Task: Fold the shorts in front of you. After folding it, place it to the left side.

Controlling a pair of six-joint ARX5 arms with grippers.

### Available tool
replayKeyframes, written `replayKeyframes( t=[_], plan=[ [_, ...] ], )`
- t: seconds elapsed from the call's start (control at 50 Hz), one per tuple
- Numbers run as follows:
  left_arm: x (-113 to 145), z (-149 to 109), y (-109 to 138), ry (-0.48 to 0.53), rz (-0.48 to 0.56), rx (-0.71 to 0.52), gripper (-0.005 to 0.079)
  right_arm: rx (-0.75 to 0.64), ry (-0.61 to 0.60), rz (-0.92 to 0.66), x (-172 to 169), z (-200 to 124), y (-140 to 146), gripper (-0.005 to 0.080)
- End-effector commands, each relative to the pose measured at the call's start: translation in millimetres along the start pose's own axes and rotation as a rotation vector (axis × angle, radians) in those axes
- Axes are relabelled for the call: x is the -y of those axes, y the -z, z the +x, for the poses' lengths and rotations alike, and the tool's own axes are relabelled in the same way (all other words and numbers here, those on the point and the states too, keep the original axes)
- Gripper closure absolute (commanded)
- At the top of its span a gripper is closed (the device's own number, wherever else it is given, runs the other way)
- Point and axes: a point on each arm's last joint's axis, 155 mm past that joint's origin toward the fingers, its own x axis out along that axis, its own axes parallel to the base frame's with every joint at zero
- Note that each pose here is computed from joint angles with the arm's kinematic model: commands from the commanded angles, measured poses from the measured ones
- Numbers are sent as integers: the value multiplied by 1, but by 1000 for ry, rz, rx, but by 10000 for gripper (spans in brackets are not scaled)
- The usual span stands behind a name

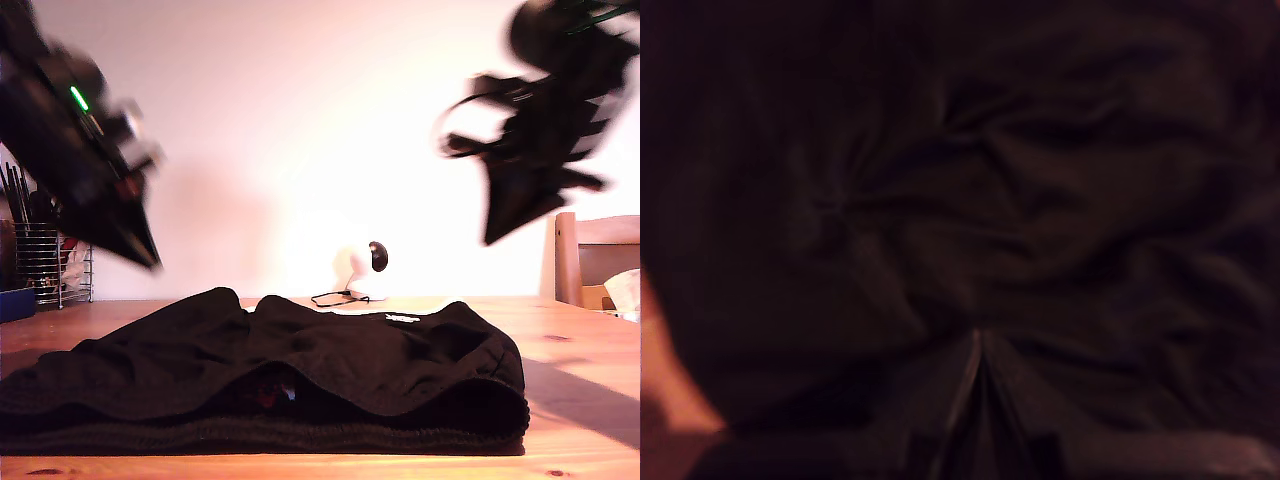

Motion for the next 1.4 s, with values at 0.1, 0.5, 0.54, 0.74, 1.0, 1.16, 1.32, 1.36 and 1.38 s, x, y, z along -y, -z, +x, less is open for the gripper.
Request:
replayKeyframes(
  t=[0.1,0.5,0.54,0.74,1.0,1.16,1.32,1.36,1.38],
  plan=[
    [-2,-4,41,32,-59,-31,757,38,-12,32,-7,-22,23,765],
    [-10,-36,107,19,-250,63,757,-6,-144,134,-30,-36,92,765],
    [-8,-40,109,19,-260,75,757,-14,-171,154,-35,-37,97,765],
    [10,-50,128,60,-397,12,650,-88,-312,247,-61,-43,111,762],
    [12,-50,153,40,-493,-88,71,-135,-326,309,-64,-45,119,224],
    [5,-43,162,13,-536,-131,71,-159,-320,317,-63,-42,124,224],
    [1,-29,177,15,-581,-202,71,-160,-313,316,-62,-38,124,224],
    [1,-26,181,18,-589,-223,71,-159,-314,315,-62,-38,124,224],
    [1,-24,183,19,-592,-233,71,-158,-314,315,-62,-38,124,224]
  ],
)
